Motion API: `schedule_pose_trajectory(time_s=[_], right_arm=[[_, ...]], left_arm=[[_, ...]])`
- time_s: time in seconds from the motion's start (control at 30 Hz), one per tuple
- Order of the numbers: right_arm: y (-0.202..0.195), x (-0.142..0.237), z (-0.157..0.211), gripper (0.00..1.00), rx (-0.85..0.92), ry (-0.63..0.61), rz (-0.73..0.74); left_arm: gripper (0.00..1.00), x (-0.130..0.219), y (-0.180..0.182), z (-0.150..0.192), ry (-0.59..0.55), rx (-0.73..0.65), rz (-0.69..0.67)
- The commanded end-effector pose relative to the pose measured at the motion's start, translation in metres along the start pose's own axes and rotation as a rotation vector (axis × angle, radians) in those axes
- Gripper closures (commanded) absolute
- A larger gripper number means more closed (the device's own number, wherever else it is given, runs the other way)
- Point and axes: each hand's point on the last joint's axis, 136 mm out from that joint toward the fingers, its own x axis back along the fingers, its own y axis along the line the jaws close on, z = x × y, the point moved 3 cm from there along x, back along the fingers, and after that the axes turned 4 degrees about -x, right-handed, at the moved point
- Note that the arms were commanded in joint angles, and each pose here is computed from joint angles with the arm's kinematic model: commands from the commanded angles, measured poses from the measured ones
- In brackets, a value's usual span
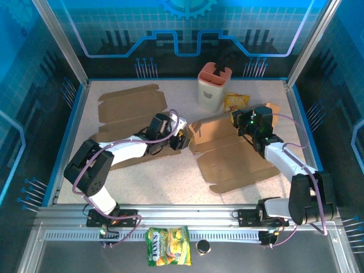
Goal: Fold the paper box
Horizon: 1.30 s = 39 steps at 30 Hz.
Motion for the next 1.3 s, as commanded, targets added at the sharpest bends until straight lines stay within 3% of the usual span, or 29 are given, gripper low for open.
schedule_pose_trajectory(time_s=[0.0,0.27,0.4,0.9,1.27], right_arm=[[0.007,0.000,-0.002,1.00,0.021,0.008,-0.038],[0.017,-0.001,-0.002,1.00,0.008,0.019,-0.076],[0.016,-0.003,-0.001,1.00,0.018,0.034,-0.082],[-0.016,0.010,0.008,1.00,0.054,0.087,-0.076],[0.005,0.004,0.004,1.00,0.060,0.107,-0.142]], left_arm=[[0.45,0.005,-0.018,-0.007,-0.044,-0.068,0.054],[0.46,0.014,-0.039,-0.020,-0.086,-0.118,0.092],[0.51,0.013,-0.040,-0.020,-0.086,-0.129,0.095],[0.52,0.005,-0.050,0.010,-0.022,-0.163,0.133],[0.51,0.021,-0.065,-0.001,-0.061,-0.174,0.142]])
